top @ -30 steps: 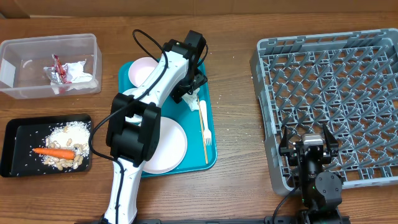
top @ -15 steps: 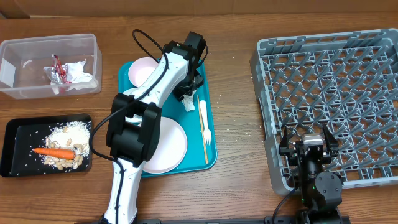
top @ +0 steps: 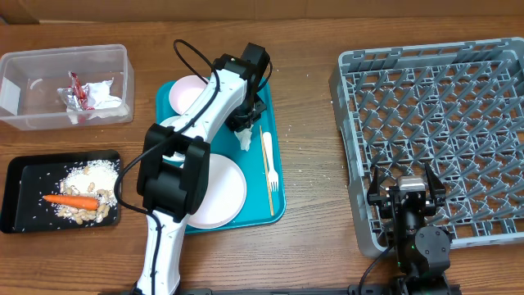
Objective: Sort waste into correct bins and load items into the dishwasher rack
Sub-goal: 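Carry the tissue with the left gripper and release into the clear bin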
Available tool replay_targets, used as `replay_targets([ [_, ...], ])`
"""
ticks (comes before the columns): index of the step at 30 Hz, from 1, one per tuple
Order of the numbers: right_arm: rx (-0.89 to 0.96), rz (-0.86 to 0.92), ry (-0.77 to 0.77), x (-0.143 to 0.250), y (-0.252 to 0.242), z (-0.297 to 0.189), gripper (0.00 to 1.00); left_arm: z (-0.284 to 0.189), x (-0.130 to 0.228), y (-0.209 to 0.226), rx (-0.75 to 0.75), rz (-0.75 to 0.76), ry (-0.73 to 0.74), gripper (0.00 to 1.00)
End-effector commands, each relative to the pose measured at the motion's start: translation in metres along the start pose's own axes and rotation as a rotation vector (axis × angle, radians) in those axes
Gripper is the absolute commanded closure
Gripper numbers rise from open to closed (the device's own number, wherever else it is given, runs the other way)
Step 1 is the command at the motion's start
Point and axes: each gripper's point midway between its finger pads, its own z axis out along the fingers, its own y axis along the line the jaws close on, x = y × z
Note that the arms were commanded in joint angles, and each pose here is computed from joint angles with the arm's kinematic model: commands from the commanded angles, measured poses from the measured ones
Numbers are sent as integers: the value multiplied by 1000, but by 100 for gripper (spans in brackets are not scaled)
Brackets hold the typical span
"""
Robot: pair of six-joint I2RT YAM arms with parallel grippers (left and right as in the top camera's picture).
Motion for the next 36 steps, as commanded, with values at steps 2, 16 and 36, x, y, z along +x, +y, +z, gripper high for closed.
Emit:
replay_targets([
  [2, 8, 0, 6, 4, -1, 1, 0, -31, -3, 0, 53, 7, -20, 95],
  [16, 8, 0, 6, 4, -1, 1, 0, -91, -12, 7, 115, 24, -115, 96],
  [36, 8, 0, 6, 4, -1, 1, 0, -214, -199, 154, 241, -477, -580, 96],
])
